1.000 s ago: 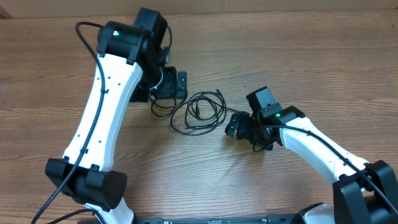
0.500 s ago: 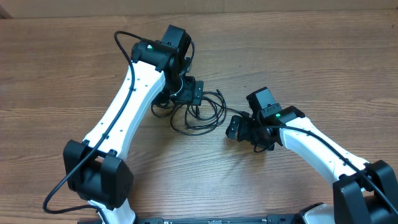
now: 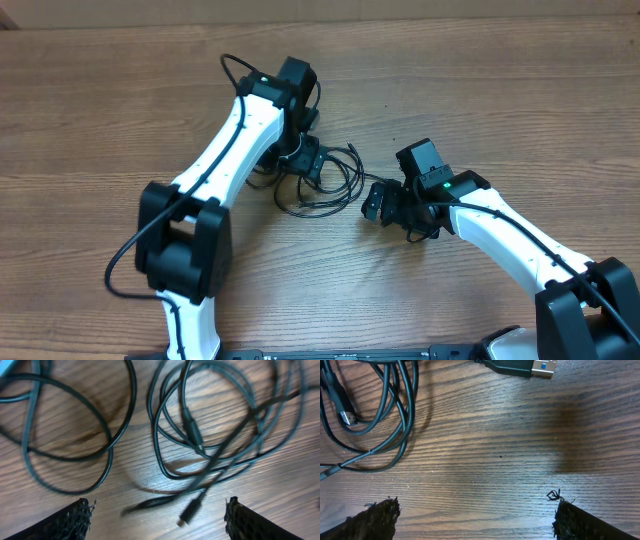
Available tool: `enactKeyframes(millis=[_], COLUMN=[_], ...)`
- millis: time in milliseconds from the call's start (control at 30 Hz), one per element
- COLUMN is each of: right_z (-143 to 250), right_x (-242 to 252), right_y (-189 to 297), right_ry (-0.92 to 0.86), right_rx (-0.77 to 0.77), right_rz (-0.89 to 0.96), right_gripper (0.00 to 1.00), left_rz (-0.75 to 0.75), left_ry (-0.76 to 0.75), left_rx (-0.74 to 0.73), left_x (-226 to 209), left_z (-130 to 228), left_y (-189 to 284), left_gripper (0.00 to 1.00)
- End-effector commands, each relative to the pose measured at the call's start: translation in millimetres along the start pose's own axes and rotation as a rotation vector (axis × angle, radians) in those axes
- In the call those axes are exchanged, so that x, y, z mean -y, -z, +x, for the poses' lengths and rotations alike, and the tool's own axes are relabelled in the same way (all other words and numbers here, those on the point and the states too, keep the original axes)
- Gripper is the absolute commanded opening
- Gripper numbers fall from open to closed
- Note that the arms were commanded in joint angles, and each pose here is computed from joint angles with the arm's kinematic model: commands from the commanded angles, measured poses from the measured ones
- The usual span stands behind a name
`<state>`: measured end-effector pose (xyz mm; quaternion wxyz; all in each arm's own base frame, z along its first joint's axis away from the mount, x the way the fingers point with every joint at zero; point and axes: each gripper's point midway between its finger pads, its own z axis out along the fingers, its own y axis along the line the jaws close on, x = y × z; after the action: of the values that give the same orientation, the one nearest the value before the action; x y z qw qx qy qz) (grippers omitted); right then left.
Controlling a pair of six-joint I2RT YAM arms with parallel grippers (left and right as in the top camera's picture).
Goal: Untangle cables
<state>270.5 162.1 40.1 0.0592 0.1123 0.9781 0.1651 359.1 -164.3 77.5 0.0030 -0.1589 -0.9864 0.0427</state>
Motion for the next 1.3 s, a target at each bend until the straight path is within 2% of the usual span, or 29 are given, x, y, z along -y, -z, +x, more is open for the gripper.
enactKeyframes(millis=[0, 67, 200, 400, 567, 700, 967, 1100, 1267], right_z=[0, 0, -2, -3, -4, -4, -4, -4, -4], right_x=[2, 2, 0, 1, 1, 2, 2, 2, 3], right_y=[-2, -2, -2, -2, -2, -2, -2, -2, -2], right_ry=[-0.011, -0.011, -0.008, -0.008, -0.008, -0.008, -0.008, -0.008, -0.008], right_rx=[0.002, 0.004, 0.012, 0.014, 0.020, 0.019, 0.022, 0.022, 0.024], right_rz=[0.007, 0.006, -0.001, 0.003, 0.007, 0.008, 0.011, 0.012, 0.014], right_gripper=[1.00, 1.00, 1.00, 1.00, 1.00, 1.00, 1.00, 1.00, 1.00], left_rz=[0.015, 0.015, 0.015, 0.014, 0.017, 0.023, 0.165, 0.233, 0.234], left_ry=[-0.087, -0.087, -0.087, -0.076, -0.036, -0.004, -0.049, -0.089, -0.112], left_rx=[-0.056, -0.057, -0.052, -0.080, -0.059, 0.014, 0.331, 0.483, 0.618], left_x=[0, 0, 1, 1, 7, 12, 43, 57, 57], left_z=[5, 4, 3, 7, 2, -7, -13, 2, 28], left_y=[-19, -21, -20, -4, 40, 87, 208, 263, 310], left_gripper=[0.85, 0.77, 0.54, 0.04, 0.04, 0.04, 0.04, 0.04, 0.04])
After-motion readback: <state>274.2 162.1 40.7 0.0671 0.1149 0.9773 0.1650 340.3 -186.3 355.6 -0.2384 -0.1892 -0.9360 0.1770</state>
